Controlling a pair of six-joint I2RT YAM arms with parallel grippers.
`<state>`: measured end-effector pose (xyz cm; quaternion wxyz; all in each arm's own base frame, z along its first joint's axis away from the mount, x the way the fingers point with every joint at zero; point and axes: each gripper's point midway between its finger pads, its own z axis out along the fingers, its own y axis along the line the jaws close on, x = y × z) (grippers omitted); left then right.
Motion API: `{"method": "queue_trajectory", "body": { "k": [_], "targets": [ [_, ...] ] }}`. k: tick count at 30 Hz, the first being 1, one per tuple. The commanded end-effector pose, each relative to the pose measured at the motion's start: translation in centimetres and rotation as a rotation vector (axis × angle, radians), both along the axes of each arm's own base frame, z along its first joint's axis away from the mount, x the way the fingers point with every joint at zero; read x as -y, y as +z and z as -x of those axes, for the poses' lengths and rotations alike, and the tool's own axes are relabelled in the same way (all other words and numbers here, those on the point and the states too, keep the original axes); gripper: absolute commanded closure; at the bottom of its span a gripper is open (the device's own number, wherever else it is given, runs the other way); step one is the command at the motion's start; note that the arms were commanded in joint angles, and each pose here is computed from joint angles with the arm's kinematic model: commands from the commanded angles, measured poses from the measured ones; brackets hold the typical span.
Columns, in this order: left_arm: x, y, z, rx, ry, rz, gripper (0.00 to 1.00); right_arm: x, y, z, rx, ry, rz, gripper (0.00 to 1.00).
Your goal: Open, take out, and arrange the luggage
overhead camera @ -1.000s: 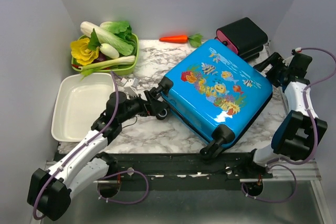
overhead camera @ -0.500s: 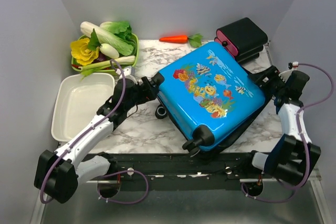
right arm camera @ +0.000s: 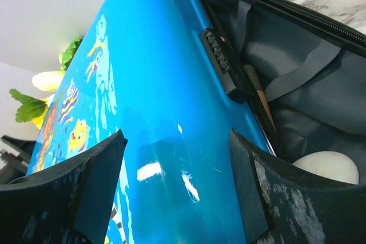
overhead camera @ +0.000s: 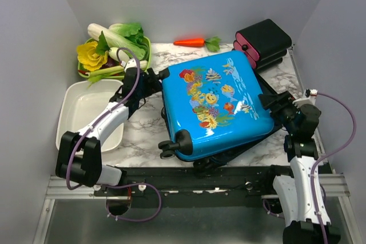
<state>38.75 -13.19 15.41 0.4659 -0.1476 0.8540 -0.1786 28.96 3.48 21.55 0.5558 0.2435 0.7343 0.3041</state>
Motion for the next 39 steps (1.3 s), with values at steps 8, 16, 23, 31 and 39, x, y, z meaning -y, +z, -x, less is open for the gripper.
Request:
{"method": "queue_trajectory", "body": {
  "k": [8,16,23,31,39],
  "targets": [
    [4.5,7.1,-1.2,0.175,-0.294,0.045,0.01,-3.0,-2.1,4.0,-0.174,0.118,0.044,0.15],
    [3.8,8.3,9.9,0.119,-0.39,0.083,0.01,1.2,0.1,3.0,-0.139,-0.065,0.225,0.09],
    [5.9,12.9,20.8,0.179,-0.648,0.208,0.01,1.9,1.2,2.0,-0.123,-0.062,0.305,0.05],
    [8.2,6.3,27.7,-0.134,-0.924,0.201,0.01,1.1,0.9,1.3,-0.137,-0.009,0.295,0.02],
    [10.4,4.5,31.4,-0.239,-1.074,0.005,0.01,1.3,0.3,1.1,-0.157,-0.017,0.303,0.02]
  ]
}}
